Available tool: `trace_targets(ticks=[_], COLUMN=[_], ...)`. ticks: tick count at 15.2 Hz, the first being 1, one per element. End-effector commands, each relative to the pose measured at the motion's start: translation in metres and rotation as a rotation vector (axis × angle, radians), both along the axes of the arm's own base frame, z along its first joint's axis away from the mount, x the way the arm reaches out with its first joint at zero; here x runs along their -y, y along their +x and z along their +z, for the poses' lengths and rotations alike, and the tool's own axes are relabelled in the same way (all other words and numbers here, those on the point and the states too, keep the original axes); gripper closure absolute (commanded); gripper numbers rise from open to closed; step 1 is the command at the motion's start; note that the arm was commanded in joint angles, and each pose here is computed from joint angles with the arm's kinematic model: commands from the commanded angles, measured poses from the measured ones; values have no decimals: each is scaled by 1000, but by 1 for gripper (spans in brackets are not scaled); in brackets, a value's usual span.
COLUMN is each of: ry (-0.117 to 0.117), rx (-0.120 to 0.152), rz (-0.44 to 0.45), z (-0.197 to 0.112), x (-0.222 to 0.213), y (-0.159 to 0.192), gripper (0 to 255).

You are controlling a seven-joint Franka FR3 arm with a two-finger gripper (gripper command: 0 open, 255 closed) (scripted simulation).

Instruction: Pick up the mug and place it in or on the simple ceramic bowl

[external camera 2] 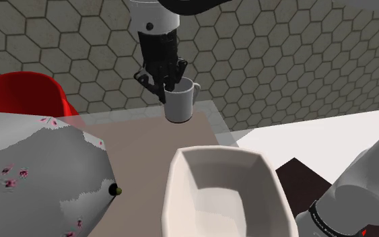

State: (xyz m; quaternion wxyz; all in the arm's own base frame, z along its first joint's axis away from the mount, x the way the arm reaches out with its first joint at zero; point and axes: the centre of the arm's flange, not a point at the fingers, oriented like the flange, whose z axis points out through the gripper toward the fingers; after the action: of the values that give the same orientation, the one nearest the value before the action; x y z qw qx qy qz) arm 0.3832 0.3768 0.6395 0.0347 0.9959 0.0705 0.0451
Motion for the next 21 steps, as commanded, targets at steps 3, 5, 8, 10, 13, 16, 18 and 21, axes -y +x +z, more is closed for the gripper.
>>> trace_targets(ticks=[3, 5, 8, 10, 13, 16, 18, 21], ry=[0, 0, 0, 0, 0, 0, 0, 0], rx=[0, 0, 0, 0, 0, 0, 0, 0], rz=[0, 0, 0, 0, 0, 0, 0, 0], z=[22, 33, 49, 59, 66, 71, 75, 80], x=[-1, -1, -1, -1, -3, -6, -8, -11], y=[1, 1, 1, 1, -25, -64, -90, -129], gripper=[255, 255, 255, 255, 255, 255, 255, 255])
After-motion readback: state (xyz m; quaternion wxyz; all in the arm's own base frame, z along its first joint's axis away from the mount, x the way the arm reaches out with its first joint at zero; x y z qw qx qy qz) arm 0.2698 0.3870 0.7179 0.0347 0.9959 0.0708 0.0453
